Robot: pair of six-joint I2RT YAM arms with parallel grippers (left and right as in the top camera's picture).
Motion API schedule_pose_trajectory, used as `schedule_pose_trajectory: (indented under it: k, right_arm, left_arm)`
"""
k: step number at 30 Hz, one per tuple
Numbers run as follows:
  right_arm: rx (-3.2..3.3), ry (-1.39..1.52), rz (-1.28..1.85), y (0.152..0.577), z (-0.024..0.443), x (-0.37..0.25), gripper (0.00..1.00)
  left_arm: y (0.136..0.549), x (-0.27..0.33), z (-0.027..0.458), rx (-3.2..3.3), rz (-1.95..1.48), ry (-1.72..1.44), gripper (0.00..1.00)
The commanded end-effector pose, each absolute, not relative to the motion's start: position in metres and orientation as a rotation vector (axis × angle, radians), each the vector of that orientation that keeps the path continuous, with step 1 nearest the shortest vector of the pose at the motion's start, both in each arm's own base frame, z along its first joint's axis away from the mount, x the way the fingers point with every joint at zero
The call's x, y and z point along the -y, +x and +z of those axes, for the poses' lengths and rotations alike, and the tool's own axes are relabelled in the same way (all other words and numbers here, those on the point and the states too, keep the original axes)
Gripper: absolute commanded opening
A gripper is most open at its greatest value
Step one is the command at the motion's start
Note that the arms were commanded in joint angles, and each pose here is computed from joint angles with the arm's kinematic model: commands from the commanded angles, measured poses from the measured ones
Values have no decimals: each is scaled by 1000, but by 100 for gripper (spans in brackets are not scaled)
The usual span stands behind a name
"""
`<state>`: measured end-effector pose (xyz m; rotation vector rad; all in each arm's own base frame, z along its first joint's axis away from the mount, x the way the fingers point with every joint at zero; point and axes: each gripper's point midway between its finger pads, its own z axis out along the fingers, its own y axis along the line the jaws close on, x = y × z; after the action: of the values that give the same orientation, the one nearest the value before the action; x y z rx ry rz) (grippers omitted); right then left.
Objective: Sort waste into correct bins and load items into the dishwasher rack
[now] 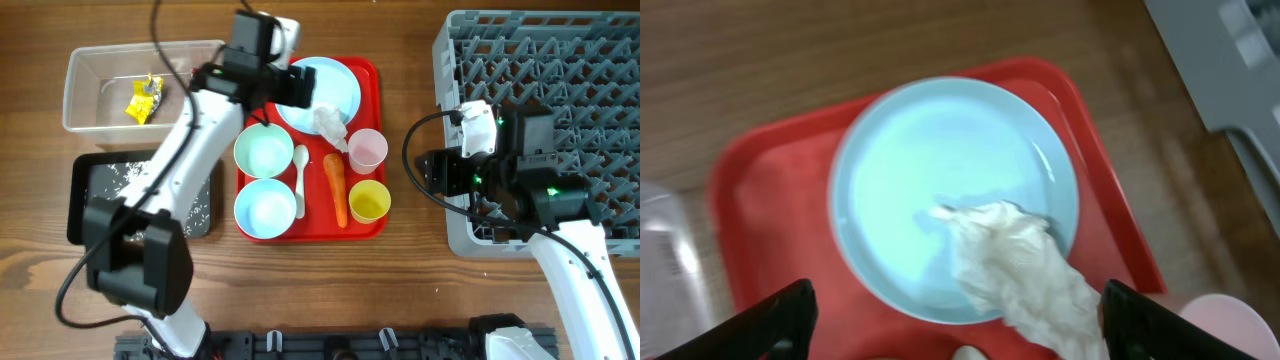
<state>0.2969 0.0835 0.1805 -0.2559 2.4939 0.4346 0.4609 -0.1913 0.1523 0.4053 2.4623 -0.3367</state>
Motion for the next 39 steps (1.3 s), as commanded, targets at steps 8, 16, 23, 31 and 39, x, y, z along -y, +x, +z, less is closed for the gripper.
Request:
schedule_pose_trajectory:
  k: [8, 16, 23, 31, 39]
  right_arm:
    - [-2482, -244, 431, 301, 187, -84, 77]
    - [-2480, -245, 431, 301, 188, -84, 77]
    - [-2480, -249, 429, 301, 188, -84, 77]
    - [-2480, -249, 429, 301, 188, -84, 77]
    - [-2479, -250, 429, 301, 188, -84, 77]
  left_arm:
    - [455, 233, 48, -2607, -345, 545, 83]
    - [447, 244, 13, -2660, -342, 586, 41]
    - [450, 245, 16, -2658, -353, 545, 4]
    - [471, 229, 143, -2448, -444, 333, 4]
    - [465, 115, 229, -2367, -316, 71, 4]
